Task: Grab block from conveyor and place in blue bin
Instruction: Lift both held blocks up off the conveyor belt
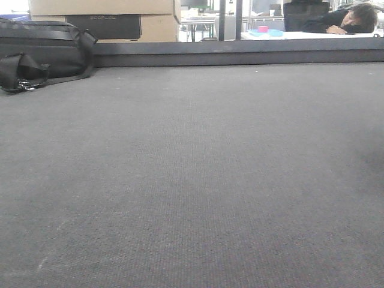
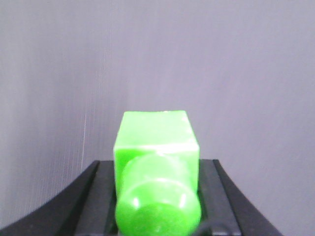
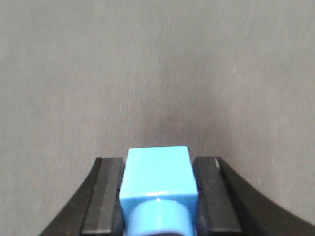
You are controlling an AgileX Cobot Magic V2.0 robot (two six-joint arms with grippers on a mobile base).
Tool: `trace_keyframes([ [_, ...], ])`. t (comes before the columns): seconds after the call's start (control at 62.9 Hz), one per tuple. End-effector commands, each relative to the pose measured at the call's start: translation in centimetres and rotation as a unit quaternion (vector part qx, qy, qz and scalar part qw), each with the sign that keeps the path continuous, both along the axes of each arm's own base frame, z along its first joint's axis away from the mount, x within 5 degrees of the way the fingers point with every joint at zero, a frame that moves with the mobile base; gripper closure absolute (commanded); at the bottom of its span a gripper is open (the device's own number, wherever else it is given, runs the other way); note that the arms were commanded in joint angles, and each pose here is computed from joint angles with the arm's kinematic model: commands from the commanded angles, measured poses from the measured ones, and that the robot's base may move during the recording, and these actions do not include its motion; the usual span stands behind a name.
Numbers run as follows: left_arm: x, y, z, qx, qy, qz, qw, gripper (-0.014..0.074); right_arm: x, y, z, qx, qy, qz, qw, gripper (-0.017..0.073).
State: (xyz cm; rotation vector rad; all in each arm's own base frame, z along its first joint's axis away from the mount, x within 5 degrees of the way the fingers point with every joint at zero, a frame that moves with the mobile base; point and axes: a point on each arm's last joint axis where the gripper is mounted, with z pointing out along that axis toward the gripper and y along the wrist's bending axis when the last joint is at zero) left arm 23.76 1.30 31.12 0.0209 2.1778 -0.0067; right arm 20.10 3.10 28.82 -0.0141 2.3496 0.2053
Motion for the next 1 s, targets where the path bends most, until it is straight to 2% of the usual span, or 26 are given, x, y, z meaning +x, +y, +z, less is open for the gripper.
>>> trace_keyframes([
  [0.0, -2.3, -0.5, 0.4, -0.014, -0.090, 0.013, 0.996, 0.0705, -1.6, -0.3, 0.2, 0.005, -0.086, -0.007, 0.996, 0.0721],
  [0.095, -4.9, -0.5, -0.2, -0.014, -0.131, 0.023, 0.991, 0.0705, -3.5, -0.7, -0.1, 0.008, -0.149, -0.012, 0.989, 0.0721],
  [0.27, -8.8, -0.7, -1.3, -0.009, -0.172, 0.025, 0.985, 0.0705, -5.7, -1.2, 0.2, 0.000, -0.284, -0.015, 0.959, 0.0721],
  [0.382, -10.8, -0.8, -0.6, -0.007, -0.213, 0.024, 0.977, 0.0705, -6.9, -1.4, 0.9, 0.003, -0.311, -0.015, 0.950, 0.0721],
  [0.461, -12.3, -0.9, 0.4, -0.006, -0.253, 0.023, 0.967, 0.0705, -8.0, -1.5, 1.5, 0.006, -0.332, -0.016, 0.943, 0.0721],
  [0.573, -14.4, -1.1, 1.4, -0.005, -0.295, 0.020, 0.955, 0.0705, -9.9, -1.8, 2.6, 0.013, -0.375, -0.017, 0.927, 0.0721],
  [0.716, -16.8, -1.4, 1.7, -0.005, -0.319, 0.010, 0.948, 0.0705, -11.6, -2.0, 3.3, 0.018, -0.409, -0.018, 0.912, 0.0721],
  [0.891, -18.3, -1.5, 2.1, 0.000, -0.351, 0.008, 0.936, 0.0705, -12.7, -2.1, 3.7, 0.019, -0.416, -0.017, 0.909, 0.0721],
  [0.986, -18.7, -1.5, 2.2, 0.001, -0.359, 0.008, 0.933, 0.0705, -13.0, -2.1, 4.4, 0.018, -0.403, -0.015, 0.915, 0.0721],
])
